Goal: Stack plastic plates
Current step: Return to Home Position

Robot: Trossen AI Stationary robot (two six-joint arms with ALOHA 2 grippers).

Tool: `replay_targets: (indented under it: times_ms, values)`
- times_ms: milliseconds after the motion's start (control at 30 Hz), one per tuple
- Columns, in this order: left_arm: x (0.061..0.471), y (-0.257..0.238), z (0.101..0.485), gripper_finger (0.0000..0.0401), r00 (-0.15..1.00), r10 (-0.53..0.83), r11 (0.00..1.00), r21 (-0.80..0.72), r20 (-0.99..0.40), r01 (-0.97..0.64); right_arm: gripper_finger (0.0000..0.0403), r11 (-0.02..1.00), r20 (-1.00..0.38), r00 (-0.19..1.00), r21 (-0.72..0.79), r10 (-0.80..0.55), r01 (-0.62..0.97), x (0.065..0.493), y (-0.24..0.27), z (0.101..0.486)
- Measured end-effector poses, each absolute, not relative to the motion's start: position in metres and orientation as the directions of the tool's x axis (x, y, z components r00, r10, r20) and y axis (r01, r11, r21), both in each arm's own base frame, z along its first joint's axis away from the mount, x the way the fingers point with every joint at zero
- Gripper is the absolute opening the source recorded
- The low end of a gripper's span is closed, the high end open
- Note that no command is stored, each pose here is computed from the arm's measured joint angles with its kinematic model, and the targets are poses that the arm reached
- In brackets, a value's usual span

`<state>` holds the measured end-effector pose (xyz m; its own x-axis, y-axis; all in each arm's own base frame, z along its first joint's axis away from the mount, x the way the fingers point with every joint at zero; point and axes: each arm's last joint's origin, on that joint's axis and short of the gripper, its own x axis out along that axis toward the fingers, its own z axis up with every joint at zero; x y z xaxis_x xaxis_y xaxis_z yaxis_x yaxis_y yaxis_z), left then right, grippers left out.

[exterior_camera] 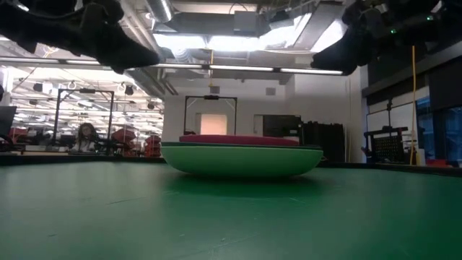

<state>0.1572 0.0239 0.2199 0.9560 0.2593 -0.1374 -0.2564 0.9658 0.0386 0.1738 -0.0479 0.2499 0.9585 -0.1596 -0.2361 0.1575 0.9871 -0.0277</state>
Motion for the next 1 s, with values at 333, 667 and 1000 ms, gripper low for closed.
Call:
replay_targets:
  times_ms: [333,667,1000]
  values:
    - [0.147,0.019,0.195,0.0100,0.960,0.244,0.969,-0.009,-0.140,-0.247,0.0163,0.983,-0.302,0.938,0.011,-0.170,0.182,0.172,-0.048,0.243]
    - [0.132,0.014,0.184,0.0048,0.976,0.210,0.977,-0.037,-0.056,-0.212,0.0091,0.974,-0.255,0.945,0.041,-0.205,0.222,0.150,-0.042,0.233]
    - [0.124,0.012,0.182,0.0005,0.986,0.168,0.985,-0.044,-0.004,-0.168,0.0012,0.974,-0.110,0.975,0.092,-0.195,0.206,0.115,-0.031,0.206]
